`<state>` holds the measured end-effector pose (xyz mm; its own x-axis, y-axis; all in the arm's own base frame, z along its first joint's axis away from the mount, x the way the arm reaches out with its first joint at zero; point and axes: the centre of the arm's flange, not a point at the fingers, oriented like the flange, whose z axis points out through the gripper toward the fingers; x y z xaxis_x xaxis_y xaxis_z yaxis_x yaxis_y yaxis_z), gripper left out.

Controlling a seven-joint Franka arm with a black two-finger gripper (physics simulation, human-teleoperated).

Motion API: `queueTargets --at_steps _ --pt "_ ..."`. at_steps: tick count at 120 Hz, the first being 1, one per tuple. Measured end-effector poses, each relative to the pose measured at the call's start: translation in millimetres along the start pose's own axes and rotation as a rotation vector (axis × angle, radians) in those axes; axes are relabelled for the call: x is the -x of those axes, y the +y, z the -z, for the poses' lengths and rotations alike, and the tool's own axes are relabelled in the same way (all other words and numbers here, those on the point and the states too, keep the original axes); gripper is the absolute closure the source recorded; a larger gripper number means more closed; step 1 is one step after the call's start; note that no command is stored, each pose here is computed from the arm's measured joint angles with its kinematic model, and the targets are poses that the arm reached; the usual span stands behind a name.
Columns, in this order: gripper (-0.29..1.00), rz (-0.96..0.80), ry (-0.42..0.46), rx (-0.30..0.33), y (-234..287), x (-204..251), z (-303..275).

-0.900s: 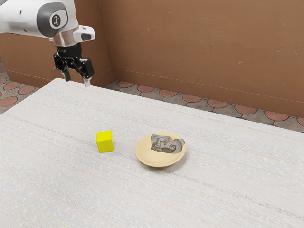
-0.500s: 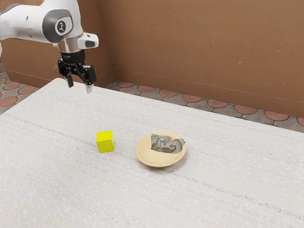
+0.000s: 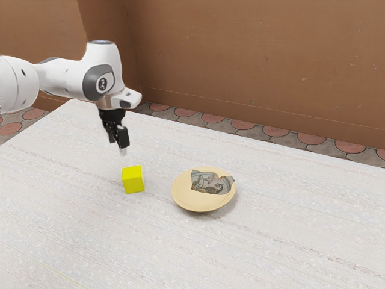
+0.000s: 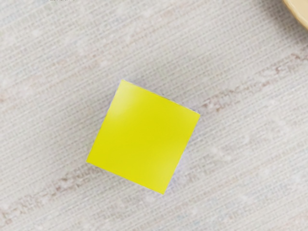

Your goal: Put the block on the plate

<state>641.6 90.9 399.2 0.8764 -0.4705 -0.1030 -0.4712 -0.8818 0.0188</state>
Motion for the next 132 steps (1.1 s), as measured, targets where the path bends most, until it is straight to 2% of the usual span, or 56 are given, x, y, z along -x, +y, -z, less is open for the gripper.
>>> queueTargets --at_steps 27,61,79,132 --pt "0.00 -0.165 -0.004 0.001 1.5 0.5 -43.3" --pt "0.00 -0.328 -0.015 0.009 10.8 -21.8 -84.8" --pt "0.00 -0.383 0.009 -0.028 5.8 -30.4 -92.4" --pt "0.01 -0.450 0.007 -0.026 -1.3 -43.5 -145.4"
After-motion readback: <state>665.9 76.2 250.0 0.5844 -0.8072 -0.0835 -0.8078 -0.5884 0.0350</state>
